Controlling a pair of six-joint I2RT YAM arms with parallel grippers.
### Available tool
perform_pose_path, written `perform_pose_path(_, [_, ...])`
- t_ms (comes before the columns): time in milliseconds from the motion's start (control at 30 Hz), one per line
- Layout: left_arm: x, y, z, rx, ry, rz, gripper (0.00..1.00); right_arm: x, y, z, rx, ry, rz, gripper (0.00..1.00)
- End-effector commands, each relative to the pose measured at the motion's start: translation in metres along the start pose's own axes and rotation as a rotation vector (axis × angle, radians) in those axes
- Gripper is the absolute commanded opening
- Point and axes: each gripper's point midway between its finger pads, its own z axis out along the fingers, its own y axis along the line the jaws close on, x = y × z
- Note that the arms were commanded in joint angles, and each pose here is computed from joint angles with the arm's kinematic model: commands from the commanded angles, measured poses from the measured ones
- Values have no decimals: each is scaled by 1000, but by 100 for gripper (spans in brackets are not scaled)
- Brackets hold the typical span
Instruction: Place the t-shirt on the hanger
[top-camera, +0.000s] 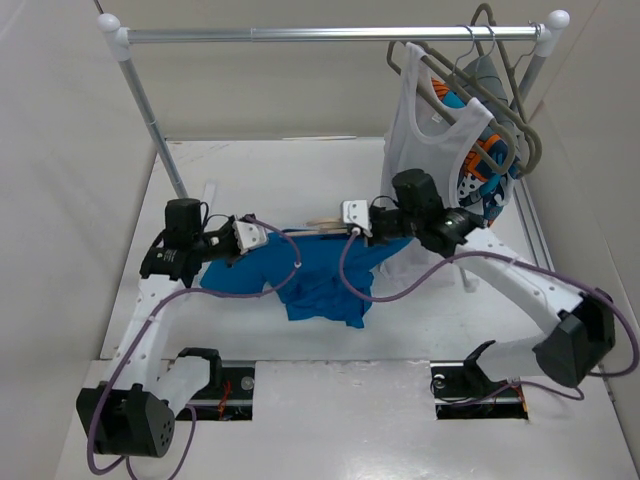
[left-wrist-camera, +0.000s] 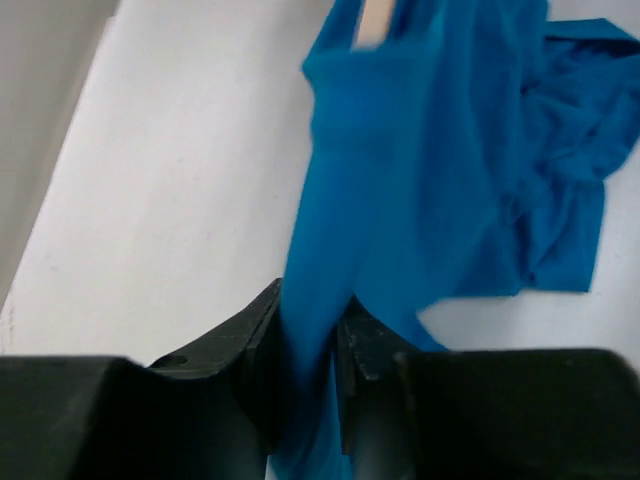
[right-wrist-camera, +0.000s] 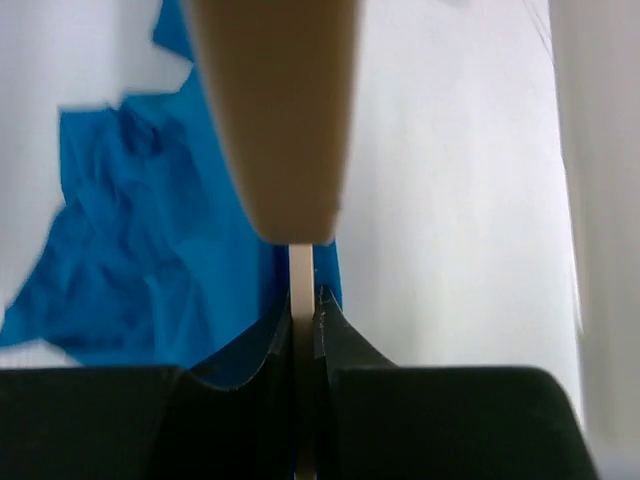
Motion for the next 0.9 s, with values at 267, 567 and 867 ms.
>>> perform_pose_path(267, [-46, 43, -9, -145, -127, -71, 99, -4, -11, -62, 171, 101, 103, 0])
perform_pose_path(567, [-101, 87, -50, -438, -248, -118, 99, -50, -82, -96, 417, 97, 233, 0])
perform_pose_path(867, [-127, 84, -73, -476, -299, -359, 99, -142, -178, -151, 892, -208, 406, 0])
